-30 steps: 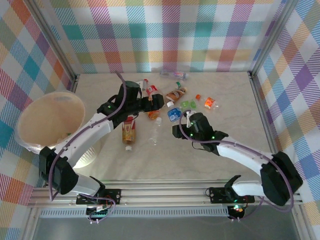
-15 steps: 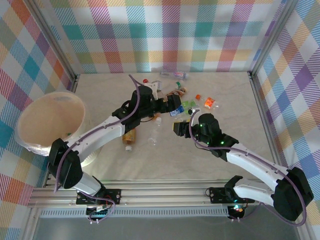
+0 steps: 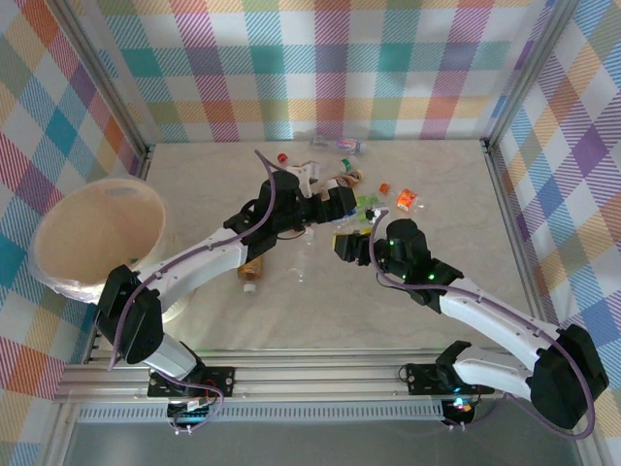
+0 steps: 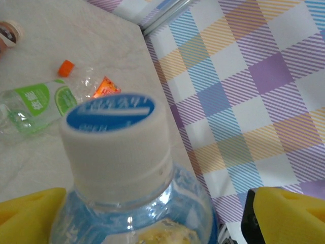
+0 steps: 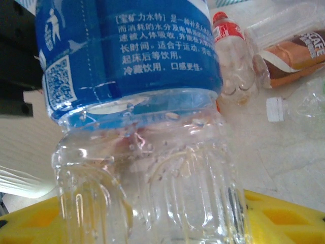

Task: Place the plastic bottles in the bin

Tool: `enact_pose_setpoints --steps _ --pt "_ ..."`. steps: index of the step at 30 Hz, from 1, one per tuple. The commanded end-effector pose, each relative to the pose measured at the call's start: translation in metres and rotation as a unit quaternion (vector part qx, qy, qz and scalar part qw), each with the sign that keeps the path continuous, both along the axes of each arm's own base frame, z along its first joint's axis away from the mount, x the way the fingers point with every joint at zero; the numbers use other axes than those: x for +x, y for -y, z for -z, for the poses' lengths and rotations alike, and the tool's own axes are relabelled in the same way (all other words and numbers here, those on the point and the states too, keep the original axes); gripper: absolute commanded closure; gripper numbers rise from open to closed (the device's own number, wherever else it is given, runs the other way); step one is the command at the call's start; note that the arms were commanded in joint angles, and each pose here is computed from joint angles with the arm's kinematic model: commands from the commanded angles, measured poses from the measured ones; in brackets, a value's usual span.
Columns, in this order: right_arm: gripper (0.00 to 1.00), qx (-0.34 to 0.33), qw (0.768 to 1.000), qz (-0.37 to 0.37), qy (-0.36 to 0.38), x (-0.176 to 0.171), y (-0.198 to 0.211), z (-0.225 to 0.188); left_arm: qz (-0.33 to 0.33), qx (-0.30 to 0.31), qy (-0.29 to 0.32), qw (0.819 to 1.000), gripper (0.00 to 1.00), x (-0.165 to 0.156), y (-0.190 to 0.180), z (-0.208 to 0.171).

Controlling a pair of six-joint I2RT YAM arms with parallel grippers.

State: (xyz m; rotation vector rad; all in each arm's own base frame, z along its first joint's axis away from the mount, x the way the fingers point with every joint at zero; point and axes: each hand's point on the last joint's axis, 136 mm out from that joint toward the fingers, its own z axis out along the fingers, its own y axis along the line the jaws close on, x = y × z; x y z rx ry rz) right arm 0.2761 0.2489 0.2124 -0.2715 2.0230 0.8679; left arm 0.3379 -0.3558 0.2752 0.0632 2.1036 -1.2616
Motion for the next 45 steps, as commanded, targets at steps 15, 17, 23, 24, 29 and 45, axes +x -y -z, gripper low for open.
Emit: enact_pose_setpoints --steps 15,17,23,24,29,45 --pt "0.36 -0.003 0.996 -0.06 0.072 -0.003 -0.018 -0.04 0.0 -0.017 -0.019 1.0 0.38 0.005 0.014 0.009" --pt "0.26 -0.014 0.995 -0.072 0.065 -0.007 -0.018 -0.034 -0.008 -0.019 -0.013 1.0 0.38 0.006 0.012 0.007" --pt "0.04 -0.039 0.991 -0.111 0.064 -0.023 -0.017 -0.027 -0.033 -0.013 -0.008 0.999 0.42 0.012 0.005 0.009" --pt "0.0 -0.041 0.99 -0.113 0.067 -0.025 -0.016 -0.028 -0.036 -0.012 -0.007 0.999 0.42 0.013 0.005 0.009" --pt "0.0 -0.062 0.985 -0.133 0.087 -0.034 -0.012 -0.032 -0.062 -0.003 -0.002 0.998 0.43 0.017 -0.004 0.008" --pt "0.0 -0.126 0.979 -0.108 0.121 -0.029 0.006 -0.026 -0.163 0.077 0.074 0.981 0.44 0.012 -0.071 -0.036"
